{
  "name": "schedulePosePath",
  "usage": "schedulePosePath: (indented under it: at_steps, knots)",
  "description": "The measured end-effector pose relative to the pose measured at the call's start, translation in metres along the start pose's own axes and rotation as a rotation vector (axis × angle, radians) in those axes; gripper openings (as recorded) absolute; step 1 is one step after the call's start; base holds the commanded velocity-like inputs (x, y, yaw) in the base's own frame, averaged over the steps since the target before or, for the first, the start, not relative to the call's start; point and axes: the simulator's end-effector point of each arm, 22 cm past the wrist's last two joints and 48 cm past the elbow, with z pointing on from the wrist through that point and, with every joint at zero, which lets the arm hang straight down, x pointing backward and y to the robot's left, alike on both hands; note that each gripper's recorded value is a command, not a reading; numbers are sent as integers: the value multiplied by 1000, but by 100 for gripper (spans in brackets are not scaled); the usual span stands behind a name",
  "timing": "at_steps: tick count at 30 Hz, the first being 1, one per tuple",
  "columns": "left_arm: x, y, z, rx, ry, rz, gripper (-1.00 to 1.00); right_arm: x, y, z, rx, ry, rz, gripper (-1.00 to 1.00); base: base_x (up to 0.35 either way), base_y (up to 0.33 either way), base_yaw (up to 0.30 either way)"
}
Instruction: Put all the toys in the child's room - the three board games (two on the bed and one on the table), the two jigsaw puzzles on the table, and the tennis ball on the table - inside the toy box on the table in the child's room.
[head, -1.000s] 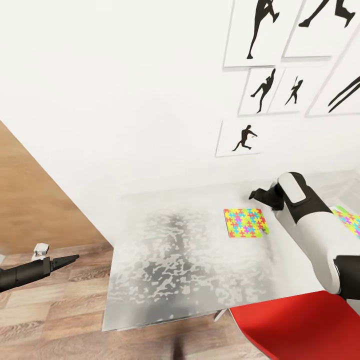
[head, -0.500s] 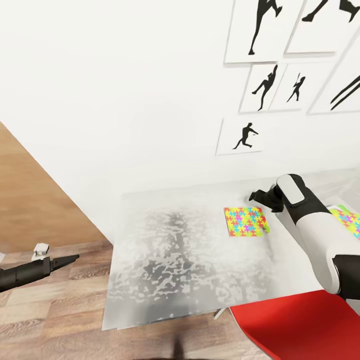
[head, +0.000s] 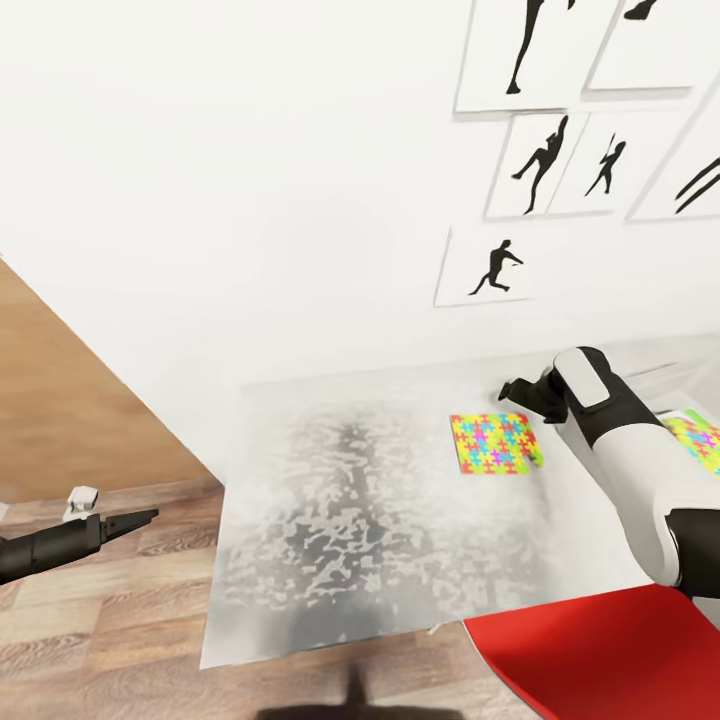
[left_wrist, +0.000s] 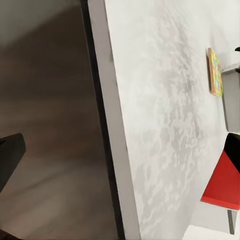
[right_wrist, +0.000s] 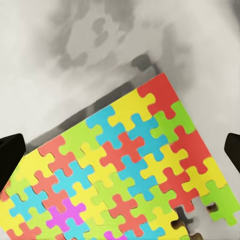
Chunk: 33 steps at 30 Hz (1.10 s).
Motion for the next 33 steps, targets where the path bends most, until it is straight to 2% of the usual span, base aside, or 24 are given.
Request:
schedulePosePath:
  at_steps: [33]
  knots:
    - [1, 1, 1, -1, 2, -3, 100, -2, 0, 0, -1, -3, 0, 100, 23, 13, 0]
